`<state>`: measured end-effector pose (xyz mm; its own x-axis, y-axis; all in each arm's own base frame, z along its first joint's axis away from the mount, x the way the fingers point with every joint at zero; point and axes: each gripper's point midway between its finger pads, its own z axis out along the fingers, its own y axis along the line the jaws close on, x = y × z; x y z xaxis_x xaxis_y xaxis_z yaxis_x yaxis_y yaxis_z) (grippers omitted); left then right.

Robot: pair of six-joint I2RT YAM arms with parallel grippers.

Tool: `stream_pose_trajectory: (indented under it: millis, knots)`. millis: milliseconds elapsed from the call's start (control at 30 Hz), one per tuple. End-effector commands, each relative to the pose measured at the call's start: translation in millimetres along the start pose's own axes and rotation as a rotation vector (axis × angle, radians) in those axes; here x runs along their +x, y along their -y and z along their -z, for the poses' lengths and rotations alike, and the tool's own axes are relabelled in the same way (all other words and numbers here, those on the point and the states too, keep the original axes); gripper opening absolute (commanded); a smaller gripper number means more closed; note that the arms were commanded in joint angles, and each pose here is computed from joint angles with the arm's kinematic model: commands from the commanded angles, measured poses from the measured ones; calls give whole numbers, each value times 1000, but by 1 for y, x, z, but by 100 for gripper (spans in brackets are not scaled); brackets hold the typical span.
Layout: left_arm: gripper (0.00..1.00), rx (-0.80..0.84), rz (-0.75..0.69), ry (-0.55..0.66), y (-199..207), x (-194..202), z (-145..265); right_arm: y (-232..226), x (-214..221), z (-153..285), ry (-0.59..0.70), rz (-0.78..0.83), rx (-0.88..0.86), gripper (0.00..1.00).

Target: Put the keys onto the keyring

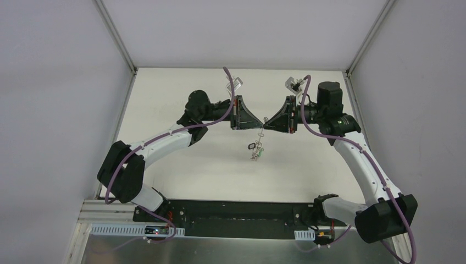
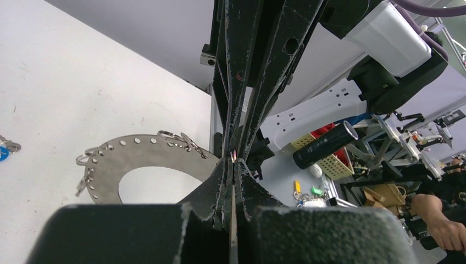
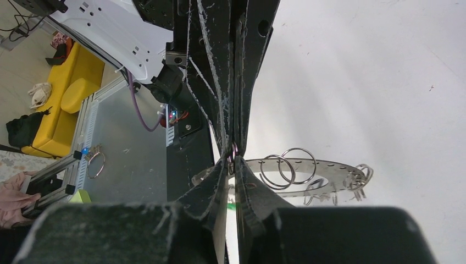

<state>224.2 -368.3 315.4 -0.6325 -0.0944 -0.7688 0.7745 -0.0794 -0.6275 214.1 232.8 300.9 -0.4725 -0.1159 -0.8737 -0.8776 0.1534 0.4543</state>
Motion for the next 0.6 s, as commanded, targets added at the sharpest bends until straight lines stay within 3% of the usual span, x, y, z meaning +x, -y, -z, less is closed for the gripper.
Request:
stream_pose_trajectory:
  millis: [0,567]
  knots:
    - [0,51,-59,57,15,-19,-7,-5,-3,-2,10,36,-19,10]
    - [0,55,-56,87,16,-24,-4,1,-1,1,11,37,16,14]
